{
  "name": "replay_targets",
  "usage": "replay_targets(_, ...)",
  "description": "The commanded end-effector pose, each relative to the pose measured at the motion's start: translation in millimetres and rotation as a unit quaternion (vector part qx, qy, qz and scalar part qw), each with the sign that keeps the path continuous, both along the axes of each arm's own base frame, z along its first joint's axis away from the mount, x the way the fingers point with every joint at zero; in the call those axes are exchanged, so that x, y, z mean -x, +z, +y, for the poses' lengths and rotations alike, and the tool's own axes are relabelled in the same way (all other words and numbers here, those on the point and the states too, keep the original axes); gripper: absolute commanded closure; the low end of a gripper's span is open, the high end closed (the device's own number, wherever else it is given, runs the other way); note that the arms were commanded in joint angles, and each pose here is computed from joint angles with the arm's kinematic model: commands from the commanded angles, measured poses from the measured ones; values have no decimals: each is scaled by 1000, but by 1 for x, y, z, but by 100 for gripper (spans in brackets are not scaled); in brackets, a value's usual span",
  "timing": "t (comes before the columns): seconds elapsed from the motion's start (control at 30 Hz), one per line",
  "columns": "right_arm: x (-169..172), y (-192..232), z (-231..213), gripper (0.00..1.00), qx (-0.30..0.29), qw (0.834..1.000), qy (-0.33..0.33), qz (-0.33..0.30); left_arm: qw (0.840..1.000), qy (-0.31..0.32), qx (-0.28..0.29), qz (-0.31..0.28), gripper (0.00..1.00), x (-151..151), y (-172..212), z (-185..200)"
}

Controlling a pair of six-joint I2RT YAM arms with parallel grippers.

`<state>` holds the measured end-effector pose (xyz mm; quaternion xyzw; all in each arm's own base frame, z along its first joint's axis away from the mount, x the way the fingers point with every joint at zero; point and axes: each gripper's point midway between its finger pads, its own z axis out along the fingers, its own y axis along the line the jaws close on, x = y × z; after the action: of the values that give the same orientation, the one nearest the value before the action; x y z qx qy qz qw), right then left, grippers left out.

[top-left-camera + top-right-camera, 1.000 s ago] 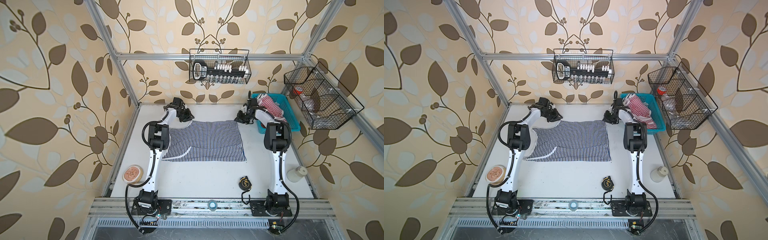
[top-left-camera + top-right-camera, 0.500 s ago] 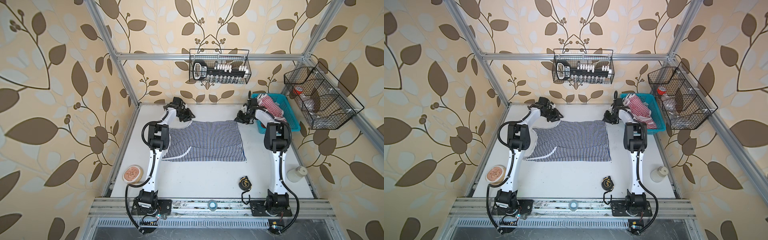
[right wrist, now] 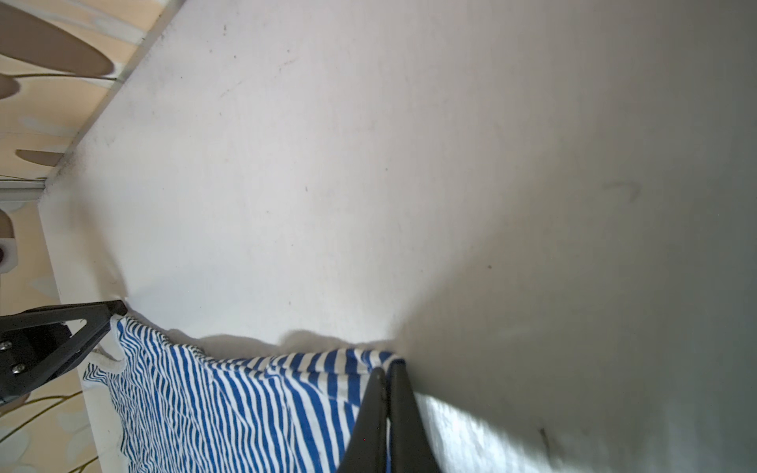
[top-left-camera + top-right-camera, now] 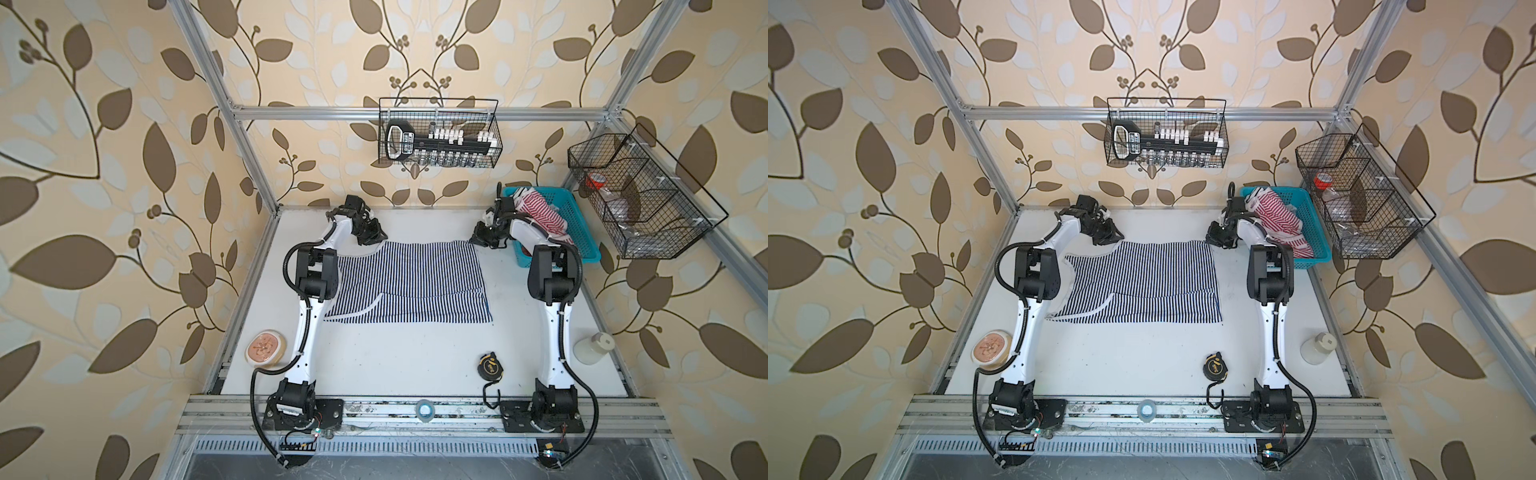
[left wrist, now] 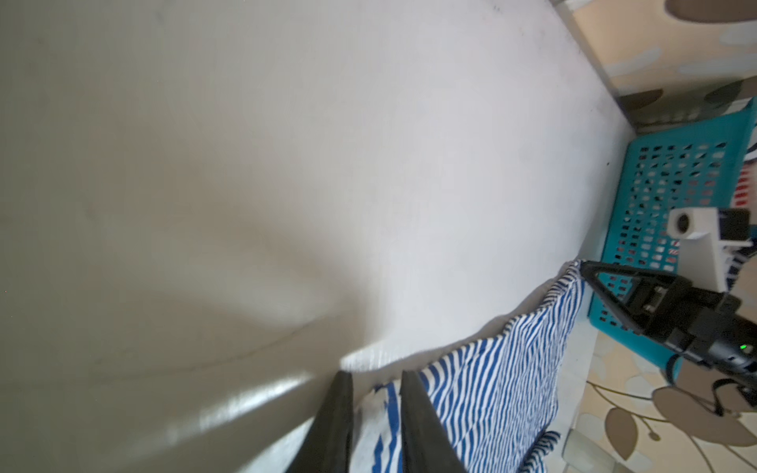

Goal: Fold and stack the tank tops
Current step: 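Grasp the far shoulder strap corners with both grippers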

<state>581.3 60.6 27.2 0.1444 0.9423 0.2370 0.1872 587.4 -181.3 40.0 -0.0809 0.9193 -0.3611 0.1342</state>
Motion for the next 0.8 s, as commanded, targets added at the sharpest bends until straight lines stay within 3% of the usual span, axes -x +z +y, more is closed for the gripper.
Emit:
replay_targets(0.0,4,-17,1,100,-6,1000,6,17,1000,-6,-11,18,83,12,0,-1)
replay_targets(0.2,4,-11,1,100,-6,1000,8,9,1000,-6,-9,15,100,11,2,-2)
replay_targets(0.77,18,33,0,100,0,999,7,-51,999,11,0,-51,100,3,51,0)
